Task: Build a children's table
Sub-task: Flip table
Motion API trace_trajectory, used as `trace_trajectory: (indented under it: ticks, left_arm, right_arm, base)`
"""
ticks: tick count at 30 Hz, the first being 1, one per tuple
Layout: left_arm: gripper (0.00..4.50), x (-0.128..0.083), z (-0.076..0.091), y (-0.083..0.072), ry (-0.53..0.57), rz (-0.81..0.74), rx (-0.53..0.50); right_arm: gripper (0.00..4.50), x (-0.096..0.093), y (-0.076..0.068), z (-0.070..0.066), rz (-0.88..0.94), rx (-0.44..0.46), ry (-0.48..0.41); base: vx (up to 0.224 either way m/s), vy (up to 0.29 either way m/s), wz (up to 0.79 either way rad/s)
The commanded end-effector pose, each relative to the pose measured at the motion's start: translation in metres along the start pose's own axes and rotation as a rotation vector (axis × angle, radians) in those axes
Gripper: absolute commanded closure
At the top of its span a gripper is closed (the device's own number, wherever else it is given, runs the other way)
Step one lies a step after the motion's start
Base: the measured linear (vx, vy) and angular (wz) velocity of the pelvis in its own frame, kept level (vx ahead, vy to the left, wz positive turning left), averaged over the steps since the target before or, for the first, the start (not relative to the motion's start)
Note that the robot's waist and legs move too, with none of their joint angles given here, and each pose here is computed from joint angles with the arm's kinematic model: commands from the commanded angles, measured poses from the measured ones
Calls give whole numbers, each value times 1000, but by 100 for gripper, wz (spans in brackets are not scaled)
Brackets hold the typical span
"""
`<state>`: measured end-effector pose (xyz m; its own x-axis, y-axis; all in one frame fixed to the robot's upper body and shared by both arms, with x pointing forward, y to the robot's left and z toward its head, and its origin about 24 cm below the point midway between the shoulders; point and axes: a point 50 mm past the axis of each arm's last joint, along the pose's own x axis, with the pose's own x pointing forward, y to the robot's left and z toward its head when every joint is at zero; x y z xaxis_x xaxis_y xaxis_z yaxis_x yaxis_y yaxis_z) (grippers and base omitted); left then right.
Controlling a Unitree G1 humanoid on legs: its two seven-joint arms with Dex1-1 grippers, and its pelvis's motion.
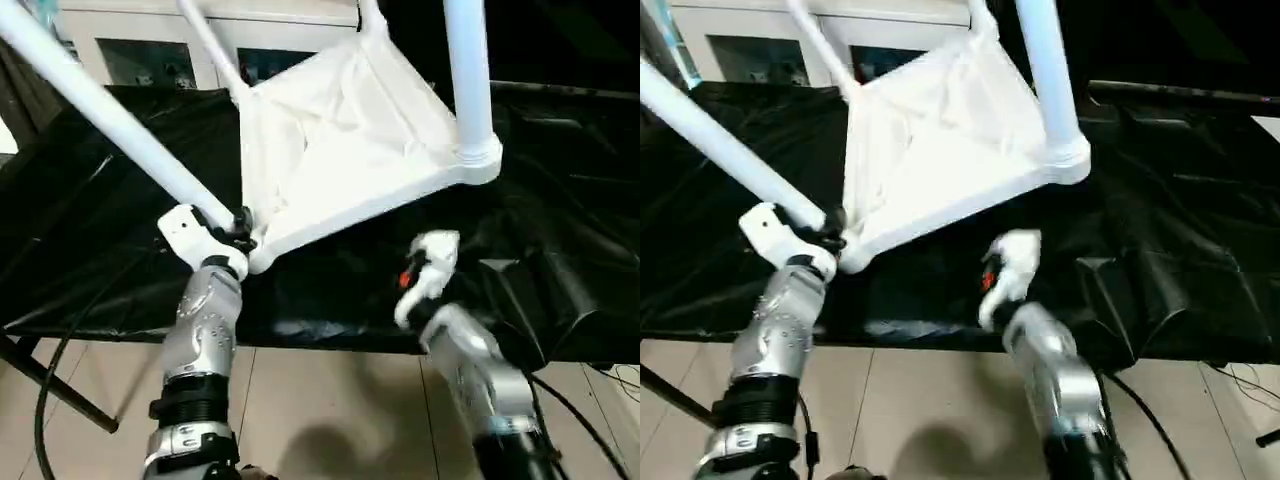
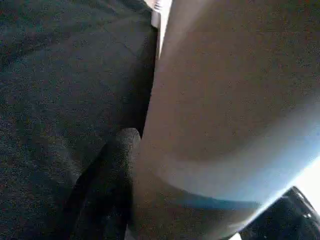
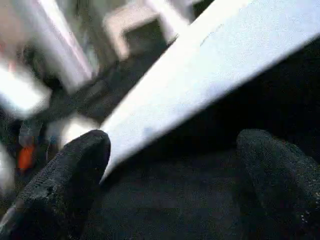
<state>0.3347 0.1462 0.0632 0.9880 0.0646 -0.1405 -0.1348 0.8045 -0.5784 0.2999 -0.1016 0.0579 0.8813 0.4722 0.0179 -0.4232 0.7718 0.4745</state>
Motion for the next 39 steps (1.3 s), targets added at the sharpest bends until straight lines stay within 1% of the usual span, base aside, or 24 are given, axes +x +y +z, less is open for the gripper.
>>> trace_trajectory:
  ticks: [1,3,5,7,8,9,10,12,13,15,16,21,23,31,32,35,37,39]
  left_arm:
    - [218,-1,-13,-5,57,13,-79]
    - [218,-1,-13,-7,59,10,-86]
    - [218,-2,-13,-7,61,9,-85]
    - [218,-3,-14,-7,67,10,-87]
    - [218,-3,-14,-7,67,10,-87]
    - [218,-4,-14,-7,68,9,-87]
    - [218,-4,-14,-7,68,9,-87]
    - [218,-4,-14,-8,71,4,-88]
    - [218,-5,-15,-9,74,-5,-89]
    - [218,-6,-16,-10,78,-14,-89]
    - [218,-6,-16,-10,78,-14,-89]
    - [218,-8,-17,-12,88,-28,-88]
    - [218,-9,-18,-12,92,-32,-87]
    - [218,-13,-20,-14,106,-56,-84]
    - [218,-13,-21,-15,108,-58,-85]
    - [218,-14,-22,-16,117,-68,-89]
    - [218,-15,-24,-17,124,-82,-88]
    - [218,-16,-24,-18,127,-84,-88]
  right_arm:
    - [0,2,-7,3,-48,78,-46]
    - [0,7,-6,6,-48,141,-83]
    - [0,10,-5,8,-43,162,-99]
    - [0,23,-6,12,-75,226,-125]
    - [0,23,-6,12,-76,227,-125]
    - [0,30,-9,13,-101,251,-122]
    - [0,30,-9,13,-101,251,-122]
    - [0,38,-12,16,-135,265,-123]
    - [0,46,-15,19,-151,293,-126]
    - [0,52,-16,22,-150,302,-125]
    - [0,52,-16,22,-150,302,-125]
    - [0,67,-18,31,-164,317,-107]
    - [0,71,-18,31,-165,288,-71]
    - [0,78,-20,34,-164,306,-65]
    - [29,79,-20,35,-164,309,-67]
    - [41,81,-20,38,-160,321,-83]
    - [71,82,-20,40,-157,320,-97]
    - [83,83,-20,40,-161,328,-101]
  base:
    - [0,0,0]
    - [0,0,0]
    - [0,0,0]
    - [0,0,0]
    - [0,0,0]
    - [0,0,0]
    - [0,0,0]
    - [0,0,0]
    - [0,0,0]
    - [0,0,0]
    - [0,0,0]
    - [0,0,0]
    - [0,0,0]
    - [0,0,0]
    - [0,0,0]
    - [0,0,0]
    - [0,0,0]
    - [0,0,0]
